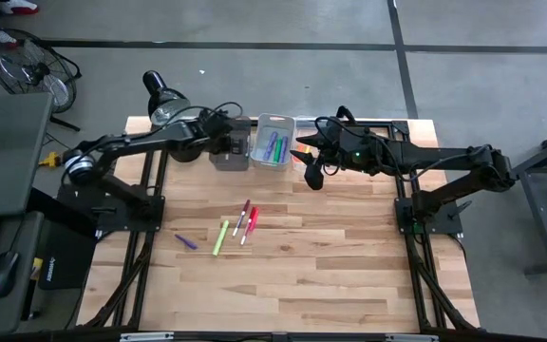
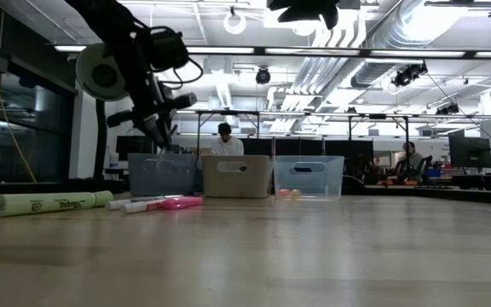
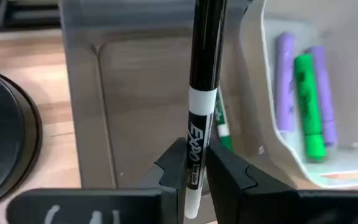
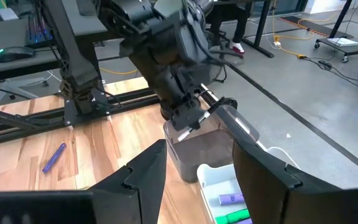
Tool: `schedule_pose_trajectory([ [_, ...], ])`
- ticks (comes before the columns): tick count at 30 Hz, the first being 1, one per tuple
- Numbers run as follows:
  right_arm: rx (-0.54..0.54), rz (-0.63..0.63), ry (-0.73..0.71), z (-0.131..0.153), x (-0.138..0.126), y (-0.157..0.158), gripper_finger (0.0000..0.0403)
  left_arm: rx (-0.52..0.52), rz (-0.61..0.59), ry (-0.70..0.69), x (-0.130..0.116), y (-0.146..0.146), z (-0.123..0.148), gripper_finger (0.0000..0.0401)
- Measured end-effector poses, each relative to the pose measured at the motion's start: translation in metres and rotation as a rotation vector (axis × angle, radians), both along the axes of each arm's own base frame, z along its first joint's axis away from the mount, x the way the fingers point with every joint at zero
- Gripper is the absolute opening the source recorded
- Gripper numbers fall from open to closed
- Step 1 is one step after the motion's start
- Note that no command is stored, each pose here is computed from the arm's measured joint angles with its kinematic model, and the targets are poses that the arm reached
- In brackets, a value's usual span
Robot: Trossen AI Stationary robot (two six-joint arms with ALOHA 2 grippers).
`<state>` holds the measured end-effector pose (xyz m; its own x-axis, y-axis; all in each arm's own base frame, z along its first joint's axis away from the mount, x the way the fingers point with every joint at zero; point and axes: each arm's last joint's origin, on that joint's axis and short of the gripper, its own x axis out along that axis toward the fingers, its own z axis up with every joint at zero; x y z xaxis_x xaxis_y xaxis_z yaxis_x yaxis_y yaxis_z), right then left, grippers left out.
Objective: Pick & Place Markers
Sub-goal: Put the black marker into the black bin
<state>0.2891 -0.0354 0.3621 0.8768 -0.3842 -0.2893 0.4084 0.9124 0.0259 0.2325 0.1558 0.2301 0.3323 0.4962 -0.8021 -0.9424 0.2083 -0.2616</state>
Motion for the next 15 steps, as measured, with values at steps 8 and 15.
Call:
schedule_pose_trajectory([
  [8,0.013,0.023,0.007,-0.001,0.0,0.001,0.0172,-0.052,0.018,0.063,0.008,0.004,-0.021,0.0048],
  [15,0.021,0.025,0.054,-0.005,-0.001,0.001,0.0172,-0.023,0.044,0.097,0.008,0.006,-0.024,0.0048],
])
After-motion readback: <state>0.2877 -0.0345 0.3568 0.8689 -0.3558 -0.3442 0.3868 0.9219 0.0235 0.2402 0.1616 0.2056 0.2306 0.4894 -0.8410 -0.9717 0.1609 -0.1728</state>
